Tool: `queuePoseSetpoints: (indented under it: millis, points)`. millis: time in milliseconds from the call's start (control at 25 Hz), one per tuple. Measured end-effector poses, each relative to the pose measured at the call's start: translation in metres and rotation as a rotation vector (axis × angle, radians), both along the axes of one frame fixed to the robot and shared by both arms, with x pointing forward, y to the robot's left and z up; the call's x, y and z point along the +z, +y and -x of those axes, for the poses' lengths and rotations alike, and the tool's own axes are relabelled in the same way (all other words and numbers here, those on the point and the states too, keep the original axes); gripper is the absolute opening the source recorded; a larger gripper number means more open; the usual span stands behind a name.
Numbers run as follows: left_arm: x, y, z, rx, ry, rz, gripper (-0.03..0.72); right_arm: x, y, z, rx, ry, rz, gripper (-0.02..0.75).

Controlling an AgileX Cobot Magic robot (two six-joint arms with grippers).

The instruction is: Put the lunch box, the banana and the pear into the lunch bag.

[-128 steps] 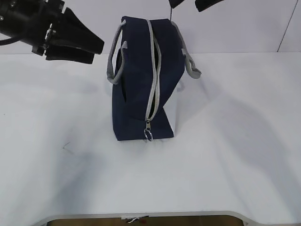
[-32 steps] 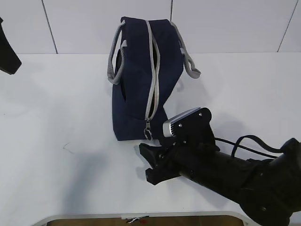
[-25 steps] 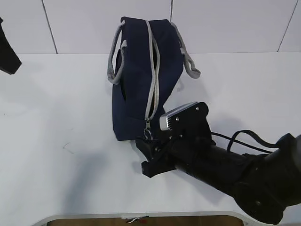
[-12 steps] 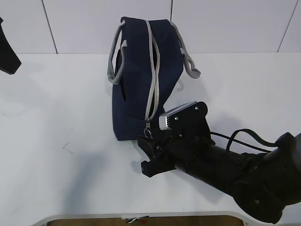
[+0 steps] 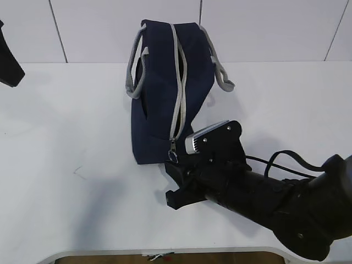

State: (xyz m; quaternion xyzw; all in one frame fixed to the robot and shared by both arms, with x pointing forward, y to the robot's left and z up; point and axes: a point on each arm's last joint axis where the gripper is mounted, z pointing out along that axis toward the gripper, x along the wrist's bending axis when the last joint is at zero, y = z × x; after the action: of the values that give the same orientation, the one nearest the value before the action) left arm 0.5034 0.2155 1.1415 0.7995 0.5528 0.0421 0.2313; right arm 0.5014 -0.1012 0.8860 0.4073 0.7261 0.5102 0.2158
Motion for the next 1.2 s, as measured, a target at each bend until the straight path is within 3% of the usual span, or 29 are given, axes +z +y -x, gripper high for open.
queuePoseSetpoints:
  millis: [1200]
  points:
    - [0.0005,-0.0019,0.0005,-0.002,0.006,0.023,0.316,-0.0002,0.0022,-0.0068,-0.033,0.002,-0.016,0.235]
